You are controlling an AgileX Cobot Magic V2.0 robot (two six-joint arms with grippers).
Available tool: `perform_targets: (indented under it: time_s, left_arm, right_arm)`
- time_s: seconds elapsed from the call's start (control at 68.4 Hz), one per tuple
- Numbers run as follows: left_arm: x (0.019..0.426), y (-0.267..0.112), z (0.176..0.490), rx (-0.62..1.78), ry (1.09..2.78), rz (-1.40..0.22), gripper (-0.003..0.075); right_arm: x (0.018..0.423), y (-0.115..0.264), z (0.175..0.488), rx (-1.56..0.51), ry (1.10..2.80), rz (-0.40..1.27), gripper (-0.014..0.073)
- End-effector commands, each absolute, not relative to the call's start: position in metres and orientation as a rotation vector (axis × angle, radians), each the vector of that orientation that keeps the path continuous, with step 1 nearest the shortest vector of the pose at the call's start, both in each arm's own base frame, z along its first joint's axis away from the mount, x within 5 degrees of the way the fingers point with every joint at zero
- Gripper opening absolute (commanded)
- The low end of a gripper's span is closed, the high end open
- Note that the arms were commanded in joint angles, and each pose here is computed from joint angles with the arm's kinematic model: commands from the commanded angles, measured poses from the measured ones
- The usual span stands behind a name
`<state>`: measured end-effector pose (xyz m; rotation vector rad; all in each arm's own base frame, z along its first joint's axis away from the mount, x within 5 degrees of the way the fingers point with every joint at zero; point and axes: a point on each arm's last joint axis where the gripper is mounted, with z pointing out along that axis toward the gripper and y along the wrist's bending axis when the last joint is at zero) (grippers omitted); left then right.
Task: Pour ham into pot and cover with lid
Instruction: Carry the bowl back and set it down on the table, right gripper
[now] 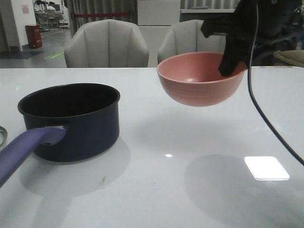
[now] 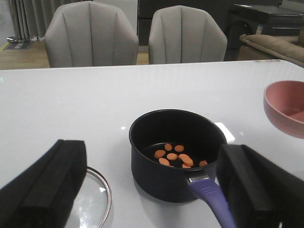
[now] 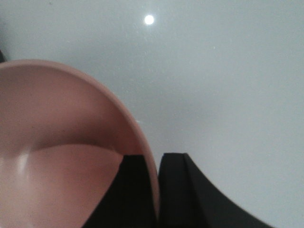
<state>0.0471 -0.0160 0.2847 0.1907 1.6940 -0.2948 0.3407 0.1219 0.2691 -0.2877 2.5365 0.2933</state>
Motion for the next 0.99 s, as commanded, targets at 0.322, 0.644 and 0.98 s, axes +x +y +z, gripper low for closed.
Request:
perform_targets:
  time_s: [0.322,0.644,0.98]
  left_arm:
    - [0.047,-0.016,0.301,0.179,1.600,-0.317,0.0603]
    - [0.047,-0.016,0.301,0.179,1.600,-0.317,0.0603]
    - [0.047,-0.016,0.301,0.179,1.600,-0.317,0.0603]
  right_arm:
    - [0.369,0.098,0.237,-0.163,2.599,0.263,0.0133]
    - [0.375,0.088,0.221,-0.129,2.655,0.245,0.0232]
    - [0.363,0.085,0.281,-0.166,2.463,0.251,0.0484]
